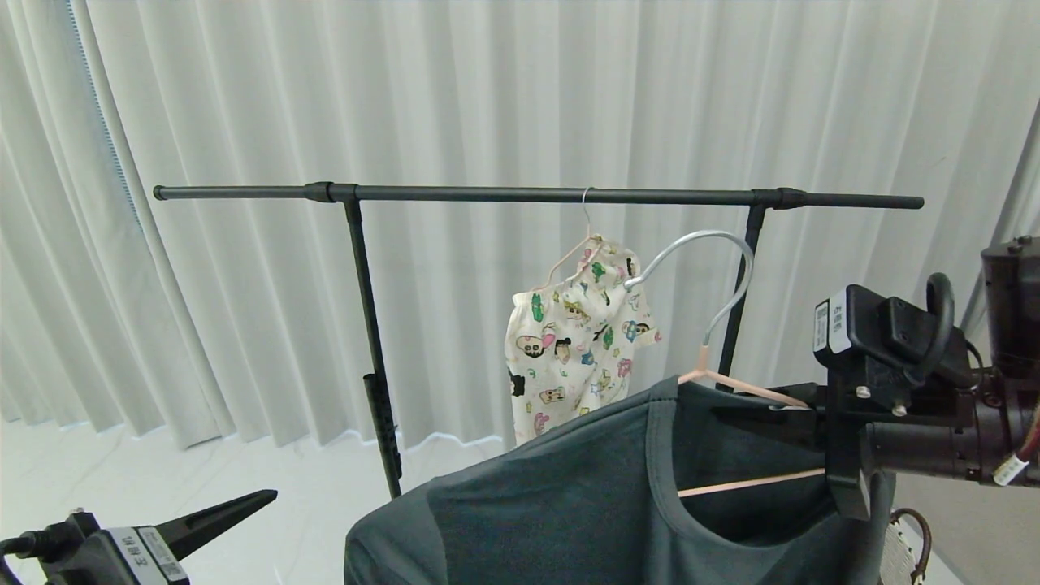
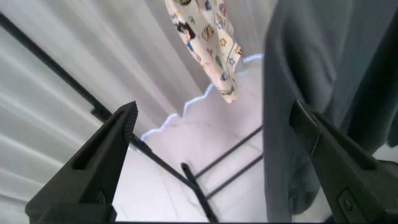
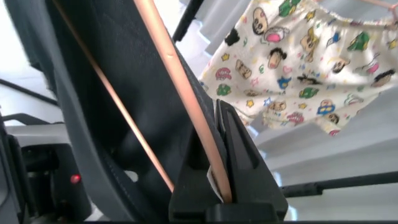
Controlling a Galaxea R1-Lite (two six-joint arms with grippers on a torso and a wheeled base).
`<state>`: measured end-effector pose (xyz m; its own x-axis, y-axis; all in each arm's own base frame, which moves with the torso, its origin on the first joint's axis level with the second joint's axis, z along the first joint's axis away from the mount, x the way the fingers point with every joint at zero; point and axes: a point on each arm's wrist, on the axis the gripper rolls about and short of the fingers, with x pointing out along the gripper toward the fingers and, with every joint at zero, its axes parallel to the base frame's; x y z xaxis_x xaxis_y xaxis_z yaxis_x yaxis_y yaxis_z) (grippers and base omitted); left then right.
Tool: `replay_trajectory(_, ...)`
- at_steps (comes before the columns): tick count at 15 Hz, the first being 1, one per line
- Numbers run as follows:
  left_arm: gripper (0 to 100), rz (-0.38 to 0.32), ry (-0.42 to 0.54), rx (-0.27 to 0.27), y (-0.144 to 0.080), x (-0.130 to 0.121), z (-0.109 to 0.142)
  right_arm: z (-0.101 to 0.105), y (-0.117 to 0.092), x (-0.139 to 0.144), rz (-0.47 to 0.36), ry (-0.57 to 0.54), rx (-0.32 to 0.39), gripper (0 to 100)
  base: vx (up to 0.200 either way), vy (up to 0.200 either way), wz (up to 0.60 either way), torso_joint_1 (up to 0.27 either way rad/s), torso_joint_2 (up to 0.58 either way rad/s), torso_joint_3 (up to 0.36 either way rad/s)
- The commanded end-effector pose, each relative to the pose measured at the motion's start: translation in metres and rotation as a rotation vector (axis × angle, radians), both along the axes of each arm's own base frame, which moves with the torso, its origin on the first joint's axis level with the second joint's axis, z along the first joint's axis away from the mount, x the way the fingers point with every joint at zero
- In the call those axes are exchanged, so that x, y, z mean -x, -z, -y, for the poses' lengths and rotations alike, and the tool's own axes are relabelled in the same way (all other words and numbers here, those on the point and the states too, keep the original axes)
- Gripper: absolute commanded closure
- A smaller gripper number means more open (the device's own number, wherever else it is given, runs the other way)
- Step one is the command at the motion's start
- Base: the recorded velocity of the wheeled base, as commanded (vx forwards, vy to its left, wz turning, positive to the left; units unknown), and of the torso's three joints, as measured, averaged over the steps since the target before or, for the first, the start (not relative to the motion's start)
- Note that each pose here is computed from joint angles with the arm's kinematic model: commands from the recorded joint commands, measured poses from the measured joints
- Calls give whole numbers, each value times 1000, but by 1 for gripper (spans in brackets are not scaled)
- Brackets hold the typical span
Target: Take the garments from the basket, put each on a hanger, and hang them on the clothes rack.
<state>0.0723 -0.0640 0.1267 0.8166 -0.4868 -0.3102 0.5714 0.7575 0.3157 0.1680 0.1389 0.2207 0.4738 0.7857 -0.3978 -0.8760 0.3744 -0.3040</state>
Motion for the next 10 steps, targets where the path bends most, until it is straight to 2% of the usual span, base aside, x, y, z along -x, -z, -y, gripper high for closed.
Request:
replay_trajectory(1,0,-26,16,-4,3,-1,3,-2,-1,3,5,-16,-4,100,0,0,0,0,0,0)
replay_trajectory(4,0,-58,159,23,4,2,5,-4,-2,5,6,-30,-5,100,0,0,0,0,0,0)
replay_trajectory(8,0,-77,176,14,8,3,4,-4,-5,5,16,-30,-13,100,0,0,0,0,0,0)
replay_trajectory(9,100,-79,178,12,9,4,4,-4,-6,5,20,-30,-17,100,0,0,0,0,0,0)
replay_trajectory(10,100,-79,178,12,9,4,4,-3,-7,5,24,-30,-19,100,0,0,0,0,0,0)
